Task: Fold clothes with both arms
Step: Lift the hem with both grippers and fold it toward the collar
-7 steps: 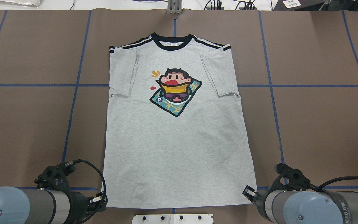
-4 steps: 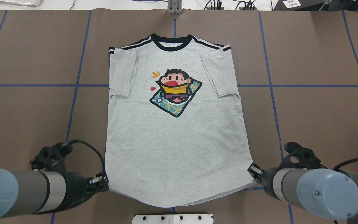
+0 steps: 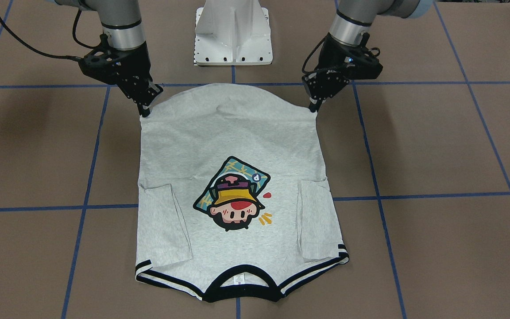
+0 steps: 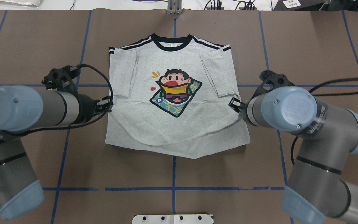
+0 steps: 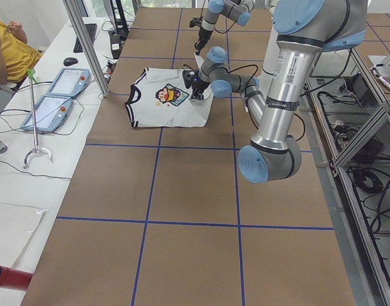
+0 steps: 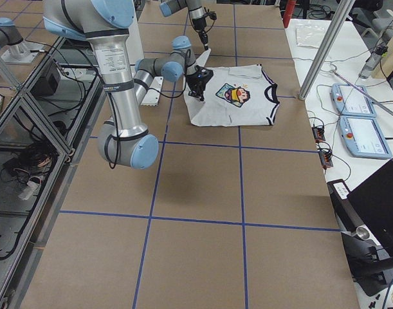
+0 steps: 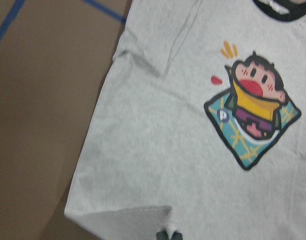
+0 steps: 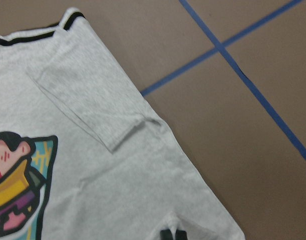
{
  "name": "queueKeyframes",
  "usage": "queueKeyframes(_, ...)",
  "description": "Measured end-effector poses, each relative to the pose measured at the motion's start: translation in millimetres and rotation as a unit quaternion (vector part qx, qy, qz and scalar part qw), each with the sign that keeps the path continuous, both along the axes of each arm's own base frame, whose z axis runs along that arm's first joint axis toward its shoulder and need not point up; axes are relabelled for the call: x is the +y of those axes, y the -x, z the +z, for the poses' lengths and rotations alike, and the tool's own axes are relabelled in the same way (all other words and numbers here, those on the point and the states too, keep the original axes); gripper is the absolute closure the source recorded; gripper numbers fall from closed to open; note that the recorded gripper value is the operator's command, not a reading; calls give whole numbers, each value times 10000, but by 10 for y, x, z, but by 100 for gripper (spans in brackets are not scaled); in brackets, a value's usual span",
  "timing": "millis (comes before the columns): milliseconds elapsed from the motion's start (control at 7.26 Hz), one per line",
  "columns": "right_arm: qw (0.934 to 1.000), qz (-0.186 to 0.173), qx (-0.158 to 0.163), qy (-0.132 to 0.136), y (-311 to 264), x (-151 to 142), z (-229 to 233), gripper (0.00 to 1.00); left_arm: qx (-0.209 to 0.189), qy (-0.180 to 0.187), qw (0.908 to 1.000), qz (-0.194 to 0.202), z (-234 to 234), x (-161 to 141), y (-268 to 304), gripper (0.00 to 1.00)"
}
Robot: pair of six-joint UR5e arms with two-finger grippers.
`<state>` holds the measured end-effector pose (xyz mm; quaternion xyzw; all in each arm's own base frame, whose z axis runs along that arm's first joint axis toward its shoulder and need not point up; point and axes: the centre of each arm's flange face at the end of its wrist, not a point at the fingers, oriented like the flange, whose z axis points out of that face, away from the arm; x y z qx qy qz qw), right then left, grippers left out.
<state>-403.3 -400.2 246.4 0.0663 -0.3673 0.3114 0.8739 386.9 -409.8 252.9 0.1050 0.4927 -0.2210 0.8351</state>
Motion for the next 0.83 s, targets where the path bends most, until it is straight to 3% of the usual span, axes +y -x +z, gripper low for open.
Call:
queueKeyframes(276, 9989, 110, 455, -101, -2, -831, -9, 100, -219, -244, 9990, -305, 195, -756, 51, 100)
queueKeyframes(551, 9967, 291, 755, 4, 141, -1518, 88, 100, -214, -396, 9975, -539, 437, -1352, -24, 100)
queueKeyframes(827, 9965, 484, 673, -82, 354, -2126, 275, 100, -223, -504, 9965, -627, 753, -1719, -145, 100)
